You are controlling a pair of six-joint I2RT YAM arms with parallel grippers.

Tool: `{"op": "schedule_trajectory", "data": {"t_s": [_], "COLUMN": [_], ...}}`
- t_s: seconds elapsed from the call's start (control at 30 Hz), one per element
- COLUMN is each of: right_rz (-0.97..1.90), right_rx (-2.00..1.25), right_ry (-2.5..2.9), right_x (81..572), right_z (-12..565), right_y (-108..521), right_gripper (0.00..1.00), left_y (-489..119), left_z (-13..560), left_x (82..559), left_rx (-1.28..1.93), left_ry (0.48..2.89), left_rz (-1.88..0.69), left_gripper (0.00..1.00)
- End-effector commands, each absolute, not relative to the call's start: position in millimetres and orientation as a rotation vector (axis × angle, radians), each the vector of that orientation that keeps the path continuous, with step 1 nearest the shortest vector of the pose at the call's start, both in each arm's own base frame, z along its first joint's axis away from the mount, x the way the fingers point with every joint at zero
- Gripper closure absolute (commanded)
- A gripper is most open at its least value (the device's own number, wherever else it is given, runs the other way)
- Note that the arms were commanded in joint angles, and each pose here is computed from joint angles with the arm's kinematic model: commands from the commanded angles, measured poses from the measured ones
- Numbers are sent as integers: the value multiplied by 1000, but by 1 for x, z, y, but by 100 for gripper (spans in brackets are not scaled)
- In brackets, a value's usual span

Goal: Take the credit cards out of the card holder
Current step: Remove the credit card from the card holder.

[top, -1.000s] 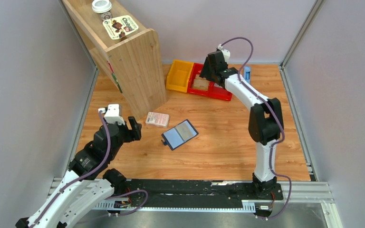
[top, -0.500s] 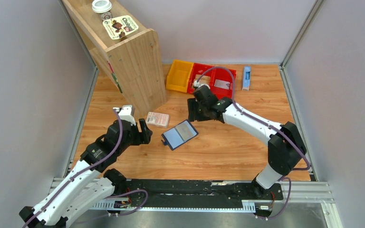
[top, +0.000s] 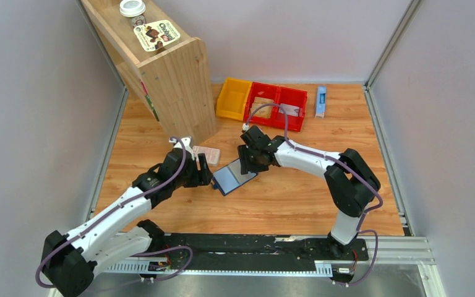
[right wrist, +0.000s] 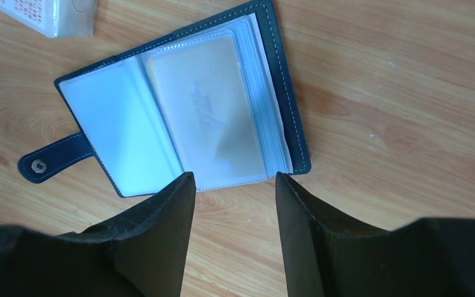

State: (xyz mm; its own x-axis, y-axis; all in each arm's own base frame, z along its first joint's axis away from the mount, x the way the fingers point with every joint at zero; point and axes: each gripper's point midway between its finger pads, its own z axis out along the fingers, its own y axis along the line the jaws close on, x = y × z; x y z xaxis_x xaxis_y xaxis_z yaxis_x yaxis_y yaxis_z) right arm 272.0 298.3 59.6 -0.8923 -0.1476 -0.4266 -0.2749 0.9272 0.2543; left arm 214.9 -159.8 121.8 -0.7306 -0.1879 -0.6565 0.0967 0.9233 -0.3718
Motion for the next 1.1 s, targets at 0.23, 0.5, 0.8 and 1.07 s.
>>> {"op": "schedule_trajectory", "data": {"t_s": [0.23, 0.5, 0.8, 1.07], "right_rz": [512, 570, 680, 913], "right_rx": [-378, -460, -524, -603], "right_ry": [2702, 2671, 2615, 2542], "right_x": [264, 261, 261, 251], "right_z": [27, 31, 50, 71], "right_y": [313, 318, 333, 359], "right_gripper": [47, 56, 59, 58], "left_y": [-191, -203, -211, -212], "left_z": [76, 49, 28, 26], "left_x": [223, 220, 223, 221], "left_rx": [-70, -61, -63, -48], "left_ry": [2484, 2579, 2626, 2636], "left_rz": [-563, -590, -599, -601], "left_gripper": [25, 33, 57, 60]}}
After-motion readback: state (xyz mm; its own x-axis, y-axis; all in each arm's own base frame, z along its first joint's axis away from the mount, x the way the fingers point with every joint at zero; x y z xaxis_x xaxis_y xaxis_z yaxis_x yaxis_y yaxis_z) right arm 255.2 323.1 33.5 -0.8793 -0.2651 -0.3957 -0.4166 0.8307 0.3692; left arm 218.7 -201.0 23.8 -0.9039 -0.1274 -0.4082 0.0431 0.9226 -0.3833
